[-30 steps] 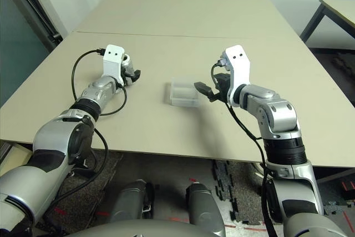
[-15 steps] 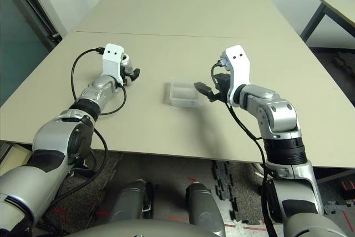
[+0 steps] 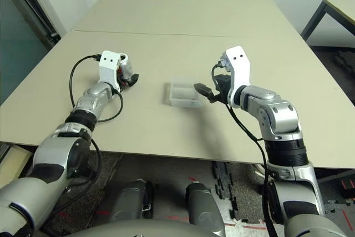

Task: Pour the medicine from the bottle into the box.

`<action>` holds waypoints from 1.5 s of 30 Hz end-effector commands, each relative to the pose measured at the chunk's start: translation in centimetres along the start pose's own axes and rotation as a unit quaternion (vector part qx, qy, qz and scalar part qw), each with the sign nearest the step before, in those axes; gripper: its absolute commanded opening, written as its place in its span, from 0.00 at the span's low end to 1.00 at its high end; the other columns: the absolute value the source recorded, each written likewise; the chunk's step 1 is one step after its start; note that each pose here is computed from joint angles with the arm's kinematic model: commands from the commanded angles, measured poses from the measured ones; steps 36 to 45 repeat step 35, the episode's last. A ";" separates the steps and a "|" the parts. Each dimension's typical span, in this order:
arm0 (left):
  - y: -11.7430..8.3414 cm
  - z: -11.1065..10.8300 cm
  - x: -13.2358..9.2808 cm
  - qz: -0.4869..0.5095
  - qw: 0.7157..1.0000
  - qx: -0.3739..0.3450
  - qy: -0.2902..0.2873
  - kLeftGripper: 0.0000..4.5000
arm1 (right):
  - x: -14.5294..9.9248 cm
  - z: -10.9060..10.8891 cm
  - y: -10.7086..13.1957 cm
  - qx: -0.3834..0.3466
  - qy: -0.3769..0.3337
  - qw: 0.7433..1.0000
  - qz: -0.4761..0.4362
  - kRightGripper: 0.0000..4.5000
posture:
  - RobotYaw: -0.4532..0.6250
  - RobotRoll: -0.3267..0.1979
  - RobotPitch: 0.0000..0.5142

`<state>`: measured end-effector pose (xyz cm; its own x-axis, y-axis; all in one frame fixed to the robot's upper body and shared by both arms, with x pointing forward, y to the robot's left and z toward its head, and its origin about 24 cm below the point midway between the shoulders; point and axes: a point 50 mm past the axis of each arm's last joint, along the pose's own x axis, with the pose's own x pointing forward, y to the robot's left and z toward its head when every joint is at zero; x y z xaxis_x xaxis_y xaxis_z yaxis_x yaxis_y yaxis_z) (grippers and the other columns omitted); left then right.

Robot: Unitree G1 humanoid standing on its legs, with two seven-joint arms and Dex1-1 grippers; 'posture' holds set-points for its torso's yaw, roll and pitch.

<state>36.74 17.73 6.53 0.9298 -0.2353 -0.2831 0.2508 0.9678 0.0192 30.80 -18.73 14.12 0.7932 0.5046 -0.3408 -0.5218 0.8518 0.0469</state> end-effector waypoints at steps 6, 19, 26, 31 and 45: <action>-2.6 0.2 -5.9 -0.030 0.999 -0.035 -0.005 1.00 | -2.3 0.2 -0.6 0.005 -0.005 1.000 -0.012 1.00 | 0.52 0.62 0.22; 6.2 3.8 -12.7 0.085 0.992 -0.070 -0.065 1.00 | -8.4 1.1 -7.8 0.045 -0.157 0.947 -0.276 1.00 | 0.54 0.62 0.21; 13.3 4.4 -11.3 0.161 0.979 -0.083 -0.096 1.00 | -9.2 -2.6 -12.3 0.071 -0.163 0.883 -0.434 1.00 | 0.53 0.62 0.17; 15.8 3.0 -9.8 0.206 0.972 -0.082 -0.083 1.00 | -7.5 -6.2 -13.1 0.089 -0.138 0.876 -0.453 1.00 | 0.53 0.62 0.17; 16.3 2.0 -9.0 0.218 0.968 -0.097 -0.081 1.00 | -6.9 -7.8 -13.2 0.103 -0.135 0.866 -0.469 1.00 | 0.52 0.62 0.19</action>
